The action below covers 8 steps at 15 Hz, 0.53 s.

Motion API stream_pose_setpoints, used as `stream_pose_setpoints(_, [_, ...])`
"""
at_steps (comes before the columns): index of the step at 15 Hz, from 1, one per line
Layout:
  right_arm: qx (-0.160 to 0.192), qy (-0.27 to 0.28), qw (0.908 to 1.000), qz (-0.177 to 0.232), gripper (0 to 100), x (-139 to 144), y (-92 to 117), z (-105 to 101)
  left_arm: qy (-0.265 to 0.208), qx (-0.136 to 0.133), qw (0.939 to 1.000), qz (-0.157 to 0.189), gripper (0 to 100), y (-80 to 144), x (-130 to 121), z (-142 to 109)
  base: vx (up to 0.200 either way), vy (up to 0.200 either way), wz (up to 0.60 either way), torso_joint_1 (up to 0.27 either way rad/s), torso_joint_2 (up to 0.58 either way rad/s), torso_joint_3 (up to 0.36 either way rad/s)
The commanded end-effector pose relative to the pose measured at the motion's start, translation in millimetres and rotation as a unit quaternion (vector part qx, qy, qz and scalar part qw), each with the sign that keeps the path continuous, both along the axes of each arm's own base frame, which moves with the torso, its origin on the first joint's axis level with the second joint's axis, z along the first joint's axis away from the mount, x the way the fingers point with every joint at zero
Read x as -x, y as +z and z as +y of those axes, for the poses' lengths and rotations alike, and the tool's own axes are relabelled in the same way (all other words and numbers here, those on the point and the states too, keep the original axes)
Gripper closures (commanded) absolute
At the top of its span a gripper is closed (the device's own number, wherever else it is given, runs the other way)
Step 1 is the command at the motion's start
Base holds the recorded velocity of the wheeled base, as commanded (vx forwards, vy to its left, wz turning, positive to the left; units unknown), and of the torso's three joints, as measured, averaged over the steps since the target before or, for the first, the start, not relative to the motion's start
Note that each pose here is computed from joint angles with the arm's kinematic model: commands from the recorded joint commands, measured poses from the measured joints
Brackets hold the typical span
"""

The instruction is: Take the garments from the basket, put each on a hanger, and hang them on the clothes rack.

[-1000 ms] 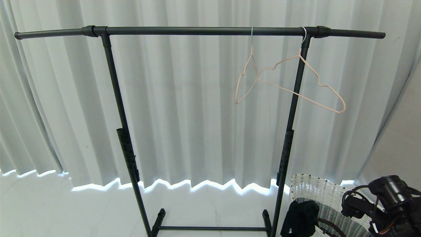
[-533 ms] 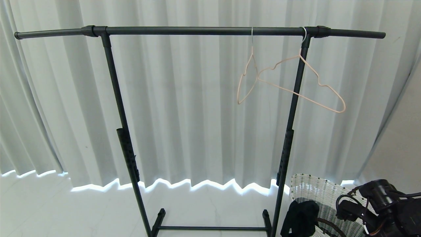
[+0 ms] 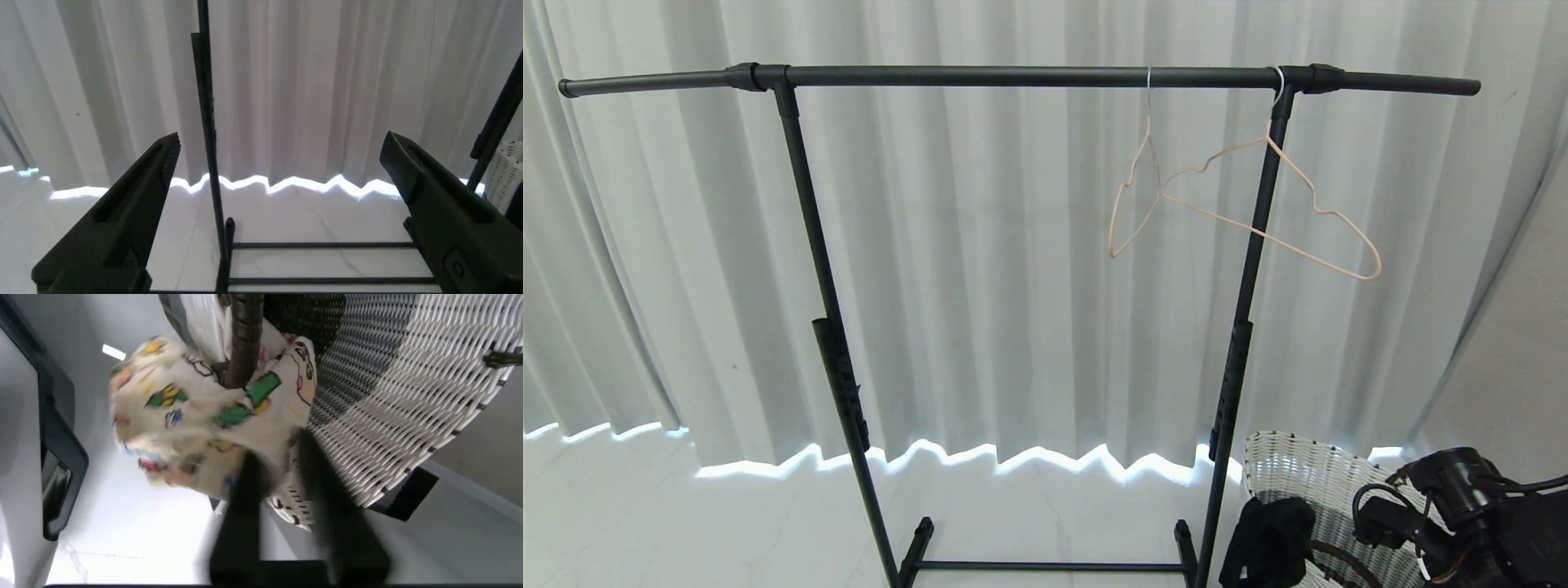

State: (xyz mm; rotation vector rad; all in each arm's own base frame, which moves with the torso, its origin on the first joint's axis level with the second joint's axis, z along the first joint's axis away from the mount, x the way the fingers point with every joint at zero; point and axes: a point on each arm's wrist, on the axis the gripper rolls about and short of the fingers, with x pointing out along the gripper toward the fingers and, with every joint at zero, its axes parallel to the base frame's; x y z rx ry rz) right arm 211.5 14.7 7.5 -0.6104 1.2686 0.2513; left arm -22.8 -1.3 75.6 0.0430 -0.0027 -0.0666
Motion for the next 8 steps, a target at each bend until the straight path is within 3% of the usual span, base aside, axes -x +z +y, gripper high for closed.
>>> stream_pose_setpoints(1, [-0.005, 0.0, 0.9997, -0.023, 100, 1.0, 10.4, 0.2, 0.0, 0.0, 1.0, 0.0, 0, 0.0, 0.0, 0.0, 0.0, 0.0, 0.0, 0.0, 0.0, 0.0])
stream_pose_setpoints(3, [-0.015, -0.002, 0.9986, -0.051, 100, 6.3, 26.8, 0.3, 0.0, 0.0, 1.0, 0.0, 0, 0.0, 0.0, 0.0, 0.0, 0.0, 0.0, 0.0, 0.0, 0.0])
stream_pose_setpoints(5, [-0.047, -0.004, 0.9936, -0.102, 100, 14.4, 53.0, 1.8, 0.0, 0.0, 1.0, 0.001, 0, 0.1, -0.1, 0.0, 0.0, 0.0, 0.0, 0.0, 0.0, 0.0])
stream_pose_setpoints(6, [-0.055, -0.003, 0.9889, -0.138, 100, 29.0, 77.0, 0.5, 0.0, 0.0, 1.0, 0.0, 0, 0.0, 0.0, 0.0, 0.0, 0.0, 0.0, 0.0, 0.0, 0.0])
stream_pose_setpoints(7, [-0.057, -0.002, 0.987, -0.15, 100, 34.6, 84.9, 0.0, 0.0, 0.0, 1.0, 0.0, 0, 0.0, 0.0, 0.0, 0.0, 0.0, 0.0, 0.0, 0.0, 0.0])
stream_pose_setpoints(8, [-0.061, 0.002, 0.9805, -0.187, 100, 49.6, 110.3, -0.7, 0.0, 0.0, 1.0, 0.0, 0, 0.0, 0.0, 0.0, 0.0, 0.0, 0.0, 0.0, 0.0, 0.0])
